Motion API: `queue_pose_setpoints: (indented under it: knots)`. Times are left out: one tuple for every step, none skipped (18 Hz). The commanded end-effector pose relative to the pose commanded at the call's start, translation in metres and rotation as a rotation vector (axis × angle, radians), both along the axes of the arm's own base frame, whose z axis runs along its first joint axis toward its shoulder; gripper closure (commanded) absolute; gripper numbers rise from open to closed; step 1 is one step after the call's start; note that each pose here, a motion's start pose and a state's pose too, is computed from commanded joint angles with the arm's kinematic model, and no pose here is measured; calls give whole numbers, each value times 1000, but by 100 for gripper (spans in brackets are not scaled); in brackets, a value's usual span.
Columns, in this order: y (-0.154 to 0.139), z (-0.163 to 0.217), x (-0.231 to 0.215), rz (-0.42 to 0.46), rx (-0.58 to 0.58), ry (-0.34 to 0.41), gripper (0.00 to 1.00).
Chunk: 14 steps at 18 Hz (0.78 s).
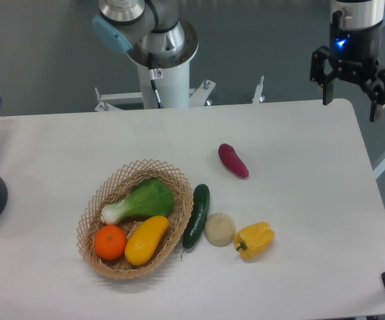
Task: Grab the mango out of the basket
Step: 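Move the open gripper from its start pose toward the wicker basket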
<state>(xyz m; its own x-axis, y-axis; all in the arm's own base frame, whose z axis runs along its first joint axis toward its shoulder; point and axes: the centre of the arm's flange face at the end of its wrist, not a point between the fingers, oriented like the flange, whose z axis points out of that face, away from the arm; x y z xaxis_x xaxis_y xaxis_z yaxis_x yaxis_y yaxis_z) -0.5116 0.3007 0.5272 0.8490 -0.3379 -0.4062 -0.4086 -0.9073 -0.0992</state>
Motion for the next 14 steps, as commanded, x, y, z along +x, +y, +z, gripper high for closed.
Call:
queue_pose_setpoints:
  knots:
    - [0,0,0,-1,0,2,0]
    - [0,0,0,-3,-1,2,0]
    - [0,0,0,-3,-1,2,0]
    - [1,0,0,-4,-1,2,0]
    - [1,-1,0,-2,-2,1,0]
    - [0,-2,1,-2,-3,-2,0]
    - [0,-4,4,-2,-4,-5,0]
    - [1,-6,7,-4,-4,-8,0]
    - [0,-9,8,-4,-3,-4,0]
    - [0,-12,7,-3,2,6,0]
    - [0,-16,9,-5,5,16,0]
    - [0,-17,13,-3,11,26,0]
    - [0,-22,16,14,19,26,0]
    - [3,-24,20,40,36,26,0]
